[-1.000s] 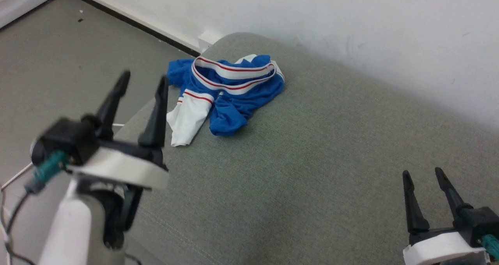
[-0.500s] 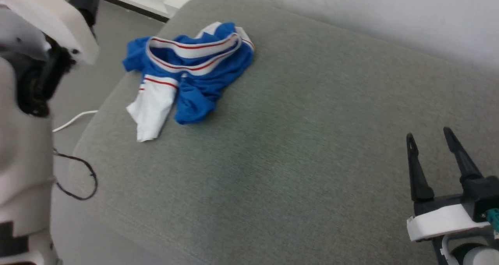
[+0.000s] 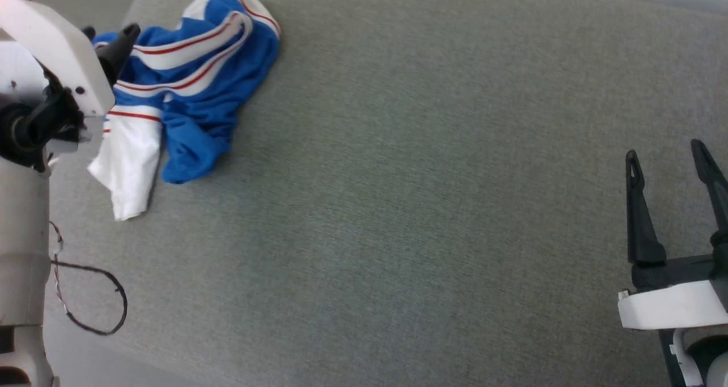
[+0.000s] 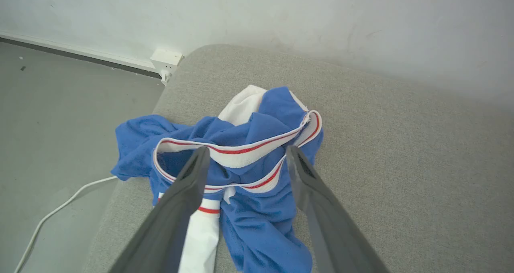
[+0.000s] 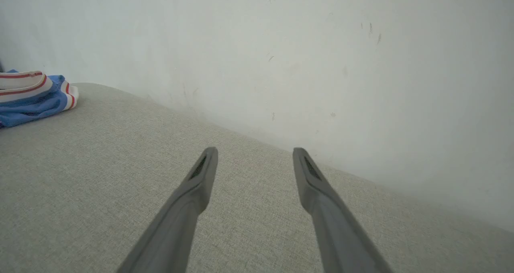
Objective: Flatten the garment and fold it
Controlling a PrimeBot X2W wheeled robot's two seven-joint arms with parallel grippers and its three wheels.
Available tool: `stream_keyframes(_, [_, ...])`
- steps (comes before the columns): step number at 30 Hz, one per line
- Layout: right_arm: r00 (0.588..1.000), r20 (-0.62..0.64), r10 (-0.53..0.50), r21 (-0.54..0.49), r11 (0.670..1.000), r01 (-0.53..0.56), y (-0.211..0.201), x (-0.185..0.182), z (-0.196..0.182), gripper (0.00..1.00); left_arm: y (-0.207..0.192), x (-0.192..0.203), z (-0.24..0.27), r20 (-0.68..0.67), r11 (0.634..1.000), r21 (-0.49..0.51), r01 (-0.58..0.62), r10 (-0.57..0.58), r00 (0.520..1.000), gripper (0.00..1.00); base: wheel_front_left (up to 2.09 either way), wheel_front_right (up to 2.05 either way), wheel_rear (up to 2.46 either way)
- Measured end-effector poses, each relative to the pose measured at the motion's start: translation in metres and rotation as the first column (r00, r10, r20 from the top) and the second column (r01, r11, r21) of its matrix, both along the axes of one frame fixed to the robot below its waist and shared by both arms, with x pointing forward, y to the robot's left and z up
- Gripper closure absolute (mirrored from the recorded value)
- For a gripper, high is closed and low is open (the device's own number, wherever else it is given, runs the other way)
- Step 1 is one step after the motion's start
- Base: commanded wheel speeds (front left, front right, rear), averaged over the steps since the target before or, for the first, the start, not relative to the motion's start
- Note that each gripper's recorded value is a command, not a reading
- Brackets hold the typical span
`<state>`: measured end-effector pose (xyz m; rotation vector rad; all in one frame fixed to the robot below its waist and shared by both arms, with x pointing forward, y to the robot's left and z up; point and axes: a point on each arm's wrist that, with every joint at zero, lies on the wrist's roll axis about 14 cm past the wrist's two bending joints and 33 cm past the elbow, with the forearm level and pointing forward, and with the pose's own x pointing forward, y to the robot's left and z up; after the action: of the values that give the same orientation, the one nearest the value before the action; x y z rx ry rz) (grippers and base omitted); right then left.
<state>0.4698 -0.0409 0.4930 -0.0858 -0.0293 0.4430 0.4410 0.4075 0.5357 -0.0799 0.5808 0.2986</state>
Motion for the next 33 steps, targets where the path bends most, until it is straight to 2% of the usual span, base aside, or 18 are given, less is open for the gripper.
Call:
stream_keyframes(9, [0.997,-0.043,-0.066,-0.030,0.997,0.065,-0.025,0.004,-0.019,0.00,-0.019,0.007,-0.079,-0.229,0.978,-0.198,-0.070,0.024,0.973,0.00,0.00,0.00,0.00])
stream_keyframes(18, [0.991,-0.059,-0.122,-0.058,0.991,0.118,-0.046,0.004,-0.024,0.00,-0.027,0.005,-0.120,-0.354,0.976,-0.188,-0.107,0.035,0.935,0.00,0.00,0.00,0.00])
stream_keyframes(19, [0.990,-0.059,-0.125,-0.060,0.991,0.121,-0.047,0.003,-0.024,0.00,-0.027,0.005,-0.122,-0.360,0.978,-0.181,-0.104,0.032,0.932,0.09,0.00,0.00,0.00])
stream_keyframes(20, [0.990,-0.057,-0.128,-0.061,0.990,0.125,-0.049,0.003,-0.023,0.00,-0.027,0.004,-0.125,-0.365,0.979,-0.175,-0.101,0.030,0.930,0.63,0.00,0.00,0.00])
stream_keyframes(21, [0.990,-0.055,-0.133,-0.062,0.990,0.129,-0.050,0.003,-0.023,0.00,-0.027,0.004,-0.128,-0.372,0.981,-0.166,-0.096,0.028,0.928,1.00,0.00,0.00,0.00])
stream_keyframes(24, [0.989,-0.052,-0.142,-0.066,0.988,0.138,-0.054,0.003,-0.022,0.00,-0.028,0.003,-0.134,-0.380,0.984,-0.161,-0.081,0.014,0.925,1.00,0.00,0.00,0.00])
stream_keyframes(33, [0.989,-0.015,-0.146,-0.055,0.988,0.145,-0.056,0.000,-0.005,0.00,-0.002,0.010,-0.098,-0.236,0.994,-0.075,-0.080,0.060,0.970,1.00,0.00,0.00,0.00])
